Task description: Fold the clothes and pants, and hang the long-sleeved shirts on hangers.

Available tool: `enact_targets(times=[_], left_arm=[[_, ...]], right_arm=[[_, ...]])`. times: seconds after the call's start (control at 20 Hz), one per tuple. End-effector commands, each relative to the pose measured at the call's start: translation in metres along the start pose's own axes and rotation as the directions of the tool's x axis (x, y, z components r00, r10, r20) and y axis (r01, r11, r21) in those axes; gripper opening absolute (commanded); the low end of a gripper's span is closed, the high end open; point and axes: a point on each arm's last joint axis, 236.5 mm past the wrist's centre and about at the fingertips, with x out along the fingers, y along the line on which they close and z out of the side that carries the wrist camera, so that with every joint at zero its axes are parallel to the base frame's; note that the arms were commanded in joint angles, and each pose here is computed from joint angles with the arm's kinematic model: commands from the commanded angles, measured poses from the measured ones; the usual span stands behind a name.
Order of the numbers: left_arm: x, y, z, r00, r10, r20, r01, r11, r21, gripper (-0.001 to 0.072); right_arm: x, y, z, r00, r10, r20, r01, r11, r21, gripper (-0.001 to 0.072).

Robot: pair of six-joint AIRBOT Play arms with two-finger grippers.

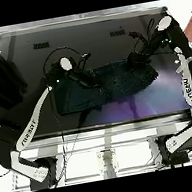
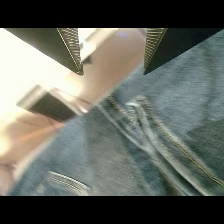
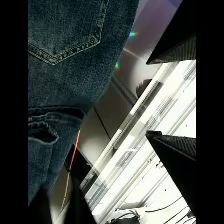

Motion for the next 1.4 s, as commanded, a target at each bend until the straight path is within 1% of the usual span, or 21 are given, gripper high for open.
enact_targets(times=[0.0,0.05,0.1,0.15,0.2,0.25,0.3,0.35,0.4,0.55,0.6,0.65,0.7,0.75,0.8,0.95,1.0,1.1,1.2,1.35], left_arm=[[-0.025,-0.024,0.008,0.985,-0.169,0.042,0.168,0.985,0.023,0.0439],[-0.044,-0.015,0.017,0.981,-0.170,0.090,0.170,0.985,0.015,0.0438],[-0.064,-0.001,0.022,0.981,-0.145,0.126,0.145,0.989,0.004,0.0439],[-0.086,0.021,0.023,0.984,-0.092,0.152,0.095,0.995,-0.013,0.0438],[-0.106,0.049,0.019,0.987,-0.014,0.163,0.022,0.999,-0.049,0.0439],[-0.128,0.083,0.011,0.982,0.092,0.163,-0.076,0.992,-0.102,0.0439],[-0.149,0.117,0.000,0.969,0.190,0.161,-0.163,0.973,-0.165,0.0439],[-0.166,0.145,-0.012,0.954,0.257,0.157,-0.221,0.951,-0.218,0.0439],[-0.178,0.166,-0.025,0.944,0.291,0.155,-0.243,0.932,-0.269,0.0439],[-0.184,0.219,-0.070,0.948,0.292,0.125,-0.209,0.870,-0.447,0.0440],[-0.180,0.231,-0.082,0.951,0.286,0.121,-0.195,0.853,-0.484,0.0483],[-0.173,0.240,-0.090,0.953,0.273,0.133,-0.168,0.840,-0.515,0.0545],[-0.166,0.246,-0.093,0.953,0.256,0.162,-0.134,0.835,-0.534,0.0555],[-0.159,0.249,-0.093,0.953,0.240,0.186,-0.103,0.832,-0.545,0.0556],[-0.152,0.253,-0.094,0.953,0.234,0.193,-0.091,0.826,-0.557,0.0575],[-0.129,0.262,-0.097,0.965,0.206,0.163,-0.072,0.805,-0.589,0.0576],[-0.121,0.263,-0.098,0.970,0.186,0.154,-0.057,0.795,-0.604,0.0605],[-0.102,0.261,-0.098,0.980,0.144,0.137,-0.028,0.783,-0.622,0.0610],[-0.086,0.256,-0.093,0.985,0.116,0.129,-0.011,0.784,-0.620,0.0610],[-0.068,0.248,-0.080,0.982,0.128,0.136,-0.023,0.805,-0.593,0.0604]], right_arm=[[0.000,0.001,-0.003,1.000,0.003,-0.013,-0.003,1.000,0.000,0.0478],[0.000,0.001,-0.004,1.000,0.003,-0.016,-0.003,1.000,0.001,0.0478],[0.000,0.001,-0.004,1.000,0.003,-0.016,-0.003,1.000,0.001,0.0478],[0.000,0.002,-0.004,1.000,0.003,-0.016,-0.003,1.000,0.001,0.0478],[0.000,0.002,-0.003,1.000,0.003,-0.014,-0.003,1.000,0.001,0.0478],[0.000,0.001,-0.002,1.000,0.003,-0.009,-0.003,1.000,0.004,0.0478],[0.000,0.002,-0.002,1.000,0.003,-0.007,-0.003,1.000,0.005,0.0478],[0.000,0.004,0.000,1.000,0.008,-0.002,-0.008,1.000,0.001,0.0478],[0.000,0.004,0.001,1.000,0.011,0.003,-0.011,1.000,0.001,0.0478],[0.000,0.004,0.005,1.000,0.011,0.019,-0.011,1.000,0.003,0.0478],[0.000,0.005,0.005,1.000,0.012,0.018,-0.012,1.000,0.004,0.0478],[0.000,0.005,0.005,1.000,0.012,0.018,-0.012,1.000,0.006,0.0478],[0.000,0.005,0.005,1.000,0.012,0.018,-0.012,1.000,0.012,0.0478],[0.000,0.005,0.005,1.000,0.012,0.018,-0.012,1.000,0.020,0.0478],[0.000,0.005,0.005,1.000,0.012,0.018,-0.012,1.000,0.022,0.0478],[0.000,0.005,0.005,1.000,0.014,0.018,-0.014,0.999,0.030,0.0478],[0.000,0.006,0.005,1.000,0.018,0.019,-0.019,0.999,0.029,0.0478],[0.000,0.010,0.006,0.999,0.034,0.023,-0.035,0.999,0.025,0.0478],[0.000,0.011,0.007,0.999,0.040,0.028,-0.041,0.999,0.024,0.0478],[0.003,0.015,0.008,0.999,0.038,0.024,-0.038,0.999,0.013,0.0478]])
